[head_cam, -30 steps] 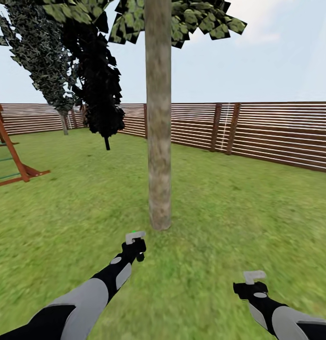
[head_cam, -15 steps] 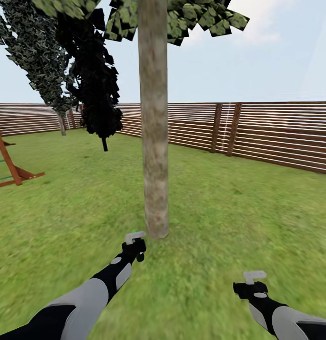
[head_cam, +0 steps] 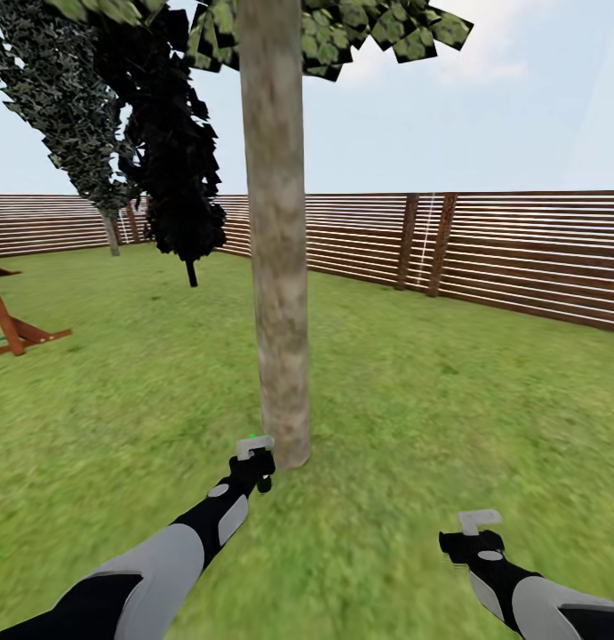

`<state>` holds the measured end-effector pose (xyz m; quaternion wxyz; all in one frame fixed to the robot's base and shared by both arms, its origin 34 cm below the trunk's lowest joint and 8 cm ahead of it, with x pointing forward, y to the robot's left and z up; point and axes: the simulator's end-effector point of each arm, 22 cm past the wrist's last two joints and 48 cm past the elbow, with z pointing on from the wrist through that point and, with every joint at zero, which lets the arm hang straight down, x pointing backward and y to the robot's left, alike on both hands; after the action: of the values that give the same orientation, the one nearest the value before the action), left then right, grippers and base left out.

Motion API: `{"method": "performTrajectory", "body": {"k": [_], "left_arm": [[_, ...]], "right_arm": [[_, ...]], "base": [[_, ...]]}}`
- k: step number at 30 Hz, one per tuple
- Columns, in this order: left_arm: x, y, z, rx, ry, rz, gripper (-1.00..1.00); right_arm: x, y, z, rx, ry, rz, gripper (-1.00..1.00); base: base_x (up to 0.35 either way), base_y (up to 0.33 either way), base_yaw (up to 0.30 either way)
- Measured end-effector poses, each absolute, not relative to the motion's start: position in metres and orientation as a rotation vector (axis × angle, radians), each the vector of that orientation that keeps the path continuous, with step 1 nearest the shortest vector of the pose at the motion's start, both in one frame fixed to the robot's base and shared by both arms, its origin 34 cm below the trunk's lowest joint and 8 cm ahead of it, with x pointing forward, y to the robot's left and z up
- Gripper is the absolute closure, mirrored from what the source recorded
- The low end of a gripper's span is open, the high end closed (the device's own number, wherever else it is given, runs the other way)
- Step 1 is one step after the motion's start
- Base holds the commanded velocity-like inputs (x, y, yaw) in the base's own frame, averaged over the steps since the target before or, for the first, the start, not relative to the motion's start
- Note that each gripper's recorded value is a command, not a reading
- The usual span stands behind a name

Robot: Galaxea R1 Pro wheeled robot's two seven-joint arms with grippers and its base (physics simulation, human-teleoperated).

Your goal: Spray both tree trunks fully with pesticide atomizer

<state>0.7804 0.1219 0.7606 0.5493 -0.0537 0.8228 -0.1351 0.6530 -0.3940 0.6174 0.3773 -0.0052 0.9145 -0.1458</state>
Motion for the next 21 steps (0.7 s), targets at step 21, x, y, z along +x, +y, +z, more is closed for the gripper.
{"method": "performTrajectory", "body": {"k": [21], "left_arm": [[0.7806, 0.1225, 0.7601, -0.132, 1.946, -0.32, 1.0]], "right_arm": [[0.652, -0.393, 0.6156, -0.015, 2.342, -0.37, -1.0]], "base": [[0.22, -0.074, 0.0]]}}
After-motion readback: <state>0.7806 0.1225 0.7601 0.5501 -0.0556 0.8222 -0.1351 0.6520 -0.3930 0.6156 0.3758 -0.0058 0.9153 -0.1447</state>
